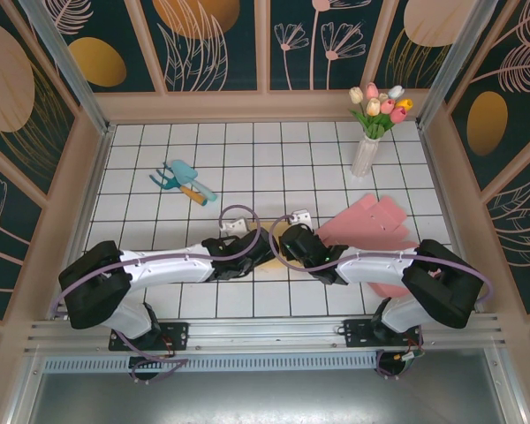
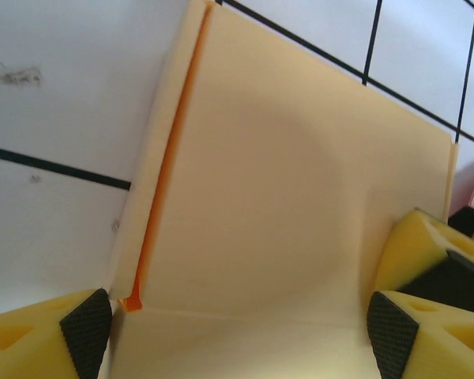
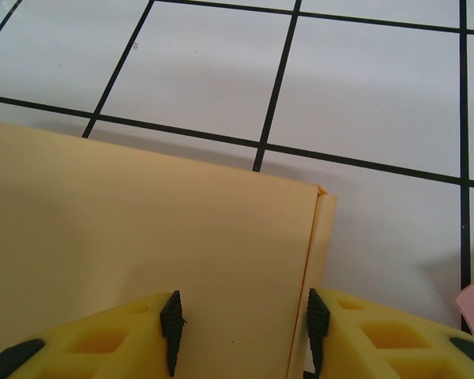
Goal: Fold the paper box
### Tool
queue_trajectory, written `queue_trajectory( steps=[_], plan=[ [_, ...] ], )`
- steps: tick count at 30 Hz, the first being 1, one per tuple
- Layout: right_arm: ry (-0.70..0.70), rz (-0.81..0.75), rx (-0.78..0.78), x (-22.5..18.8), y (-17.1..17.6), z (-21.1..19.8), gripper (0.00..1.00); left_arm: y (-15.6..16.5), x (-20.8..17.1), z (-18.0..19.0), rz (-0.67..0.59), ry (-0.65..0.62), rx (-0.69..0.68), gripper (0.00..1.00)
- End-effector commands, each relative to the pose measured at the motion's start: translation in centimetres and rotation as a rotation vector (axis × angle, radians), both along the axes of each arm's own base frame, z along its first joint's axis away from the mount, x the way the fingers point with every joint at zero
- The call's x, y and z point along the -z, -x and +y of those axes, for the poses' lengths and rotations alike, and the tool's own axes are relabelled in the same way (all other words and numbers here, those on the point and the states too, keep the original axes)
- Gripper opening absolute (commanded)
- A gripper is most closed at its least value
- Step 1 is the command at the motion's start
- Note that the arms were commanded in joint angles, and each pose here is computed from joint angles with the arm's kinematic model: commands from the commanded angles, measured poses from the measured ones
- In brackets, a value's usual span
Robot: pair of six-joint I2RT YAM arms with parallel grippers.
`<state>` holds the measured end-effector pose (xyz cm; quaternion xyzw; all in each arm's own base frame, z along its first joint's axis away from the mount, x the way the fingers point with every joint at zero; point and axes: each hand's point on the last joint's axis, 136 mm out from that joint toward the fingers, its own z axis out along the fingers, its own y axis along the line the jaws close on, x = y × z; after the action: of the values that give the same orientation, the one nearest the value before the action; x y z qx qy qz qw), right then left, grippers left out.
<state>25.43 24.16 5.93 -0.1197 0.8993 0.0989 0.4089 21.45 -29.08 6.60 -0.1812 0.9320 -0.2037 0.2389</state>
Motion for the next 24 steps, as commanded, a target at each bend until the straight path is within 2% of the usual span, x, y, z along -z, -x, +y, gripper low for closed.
queue_trajectory(
  steps=[1,8,24],
  plan=[
    [0.026,0.054,0.001,1.7,0.8,-0.5,0.49,0.5,-0.1,-0.8,0.019,-0.007,-0.005,0.86],
    [0.025,0.056,0.001,1.7,0.9,-0.7,0.49,0.3,0.9,-0.6,0.022,-0.043,-0.017,0.85],
    [0.027,0.076,-0.004,3.0,1.0,-0.2,0.49,1.0,-0.4,-1.7,0.047,0.101,-0.027,0.82]
  ],
)
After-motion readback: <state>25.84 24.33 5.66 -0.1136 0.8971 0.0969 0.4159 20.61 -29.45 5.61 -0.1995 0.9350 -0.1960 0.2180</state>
